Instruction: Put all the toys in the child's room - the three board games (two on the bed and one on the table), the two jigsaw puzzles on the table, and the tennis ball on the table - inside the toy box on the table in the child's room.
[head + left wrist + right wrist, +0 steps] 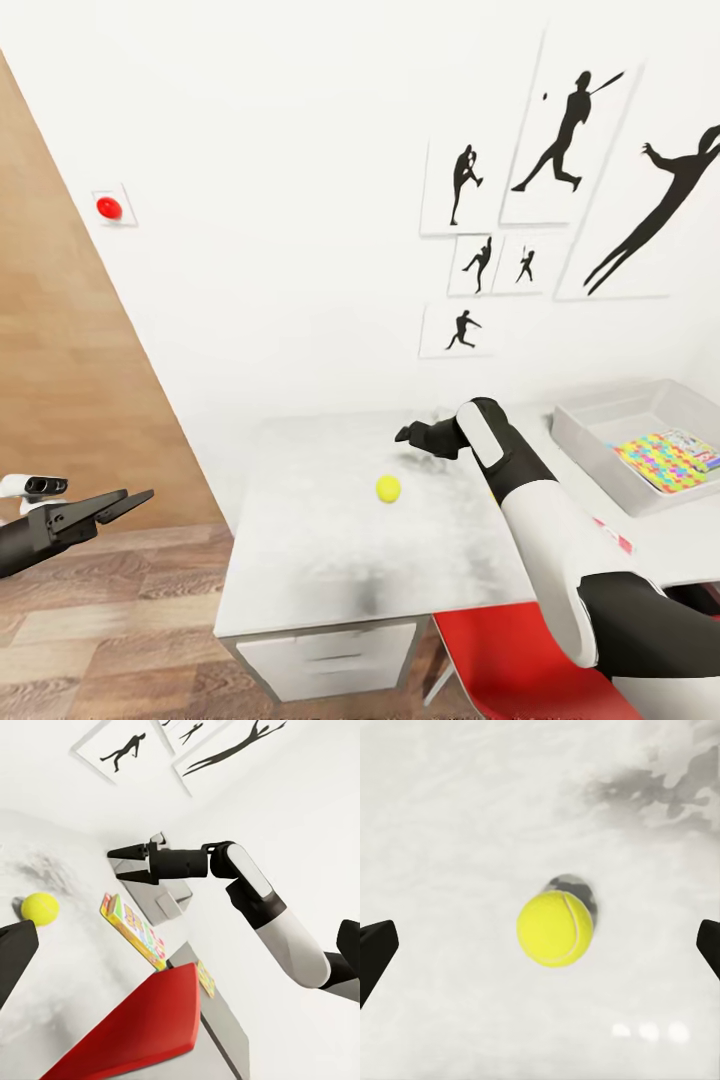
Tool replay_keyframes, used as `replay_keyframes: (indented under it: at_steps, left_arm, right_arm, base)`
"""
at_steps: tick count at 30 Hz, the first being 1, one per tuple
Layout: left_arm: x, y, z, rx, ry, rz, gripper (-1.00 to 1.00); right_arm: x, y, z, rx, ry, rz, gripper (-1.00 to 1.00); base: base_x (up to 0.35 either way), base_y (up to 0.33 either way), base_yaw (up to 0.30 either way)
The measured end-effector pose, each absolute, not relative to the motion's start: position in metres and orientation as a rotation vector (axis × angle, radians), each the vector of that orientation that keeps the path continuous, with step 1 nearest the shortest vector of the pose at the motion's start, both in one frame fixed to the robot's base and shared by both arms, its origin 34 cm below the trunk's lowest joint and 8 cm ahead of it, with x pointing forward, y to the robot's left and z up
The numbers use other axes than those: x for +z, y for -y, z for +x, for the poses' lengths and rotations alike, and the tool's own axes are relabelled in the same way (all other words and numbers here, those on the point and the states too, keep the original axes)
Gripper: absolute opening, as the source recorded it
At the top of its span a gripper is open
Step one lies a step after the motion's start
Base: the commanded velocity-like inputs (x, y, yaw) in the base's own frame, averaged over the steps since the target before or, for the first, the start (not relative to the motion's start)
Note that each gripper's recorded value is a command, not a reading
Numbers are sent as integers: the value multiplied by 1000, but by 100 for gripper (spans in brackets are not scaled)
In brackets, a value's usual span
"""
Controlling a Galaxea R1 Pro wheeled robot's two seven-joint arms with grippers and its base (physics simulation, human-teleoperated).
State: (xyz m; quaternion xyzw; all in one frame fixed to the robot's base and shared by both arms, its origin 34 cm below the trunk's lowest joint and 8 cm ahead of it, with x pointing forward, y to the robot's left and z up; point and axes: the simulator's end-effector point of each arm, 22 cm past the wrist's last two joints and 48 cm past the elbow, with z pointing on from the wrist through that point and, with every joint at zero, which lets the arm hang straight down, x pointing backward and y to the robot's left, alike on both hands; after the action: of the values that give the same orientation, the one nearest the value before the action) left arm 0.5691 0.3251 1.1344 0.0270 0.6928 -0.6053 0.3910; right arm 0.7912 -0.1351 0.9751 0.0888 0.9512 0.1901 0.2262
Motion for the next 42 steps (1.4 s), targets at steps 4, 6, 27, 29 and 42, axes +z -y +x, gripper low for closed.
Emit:
replay_keyframes:
  at_steps: [4,6,27,29,42]
  left_arm:
    - [1131,-325,570,-1540,-1765,64,100]
    - [1130,-325,570,-1540,-1768,61,100]
    - [1115,-329,574,-1540,-1803,40,100]
    - [1114,-329,575,-1540,-1806,38,100]
    - [1104,-329,577,-1545,-1823,22,100]
  right_arm:
    - [970,134,791,524,-2629,247,100]
    - [968,134,791,524,-2631,248,100]
    - [946,134,790,524,-2663,259,100]
    - [943,134,790,523,-2666,260,100]
    - [929,136,789,520,-2684,268,100]
  base:
    - [0,8,0]
    - [0,69,0]
    - [9,106,0]
    - [4,15,0]
    - [3,5,0]
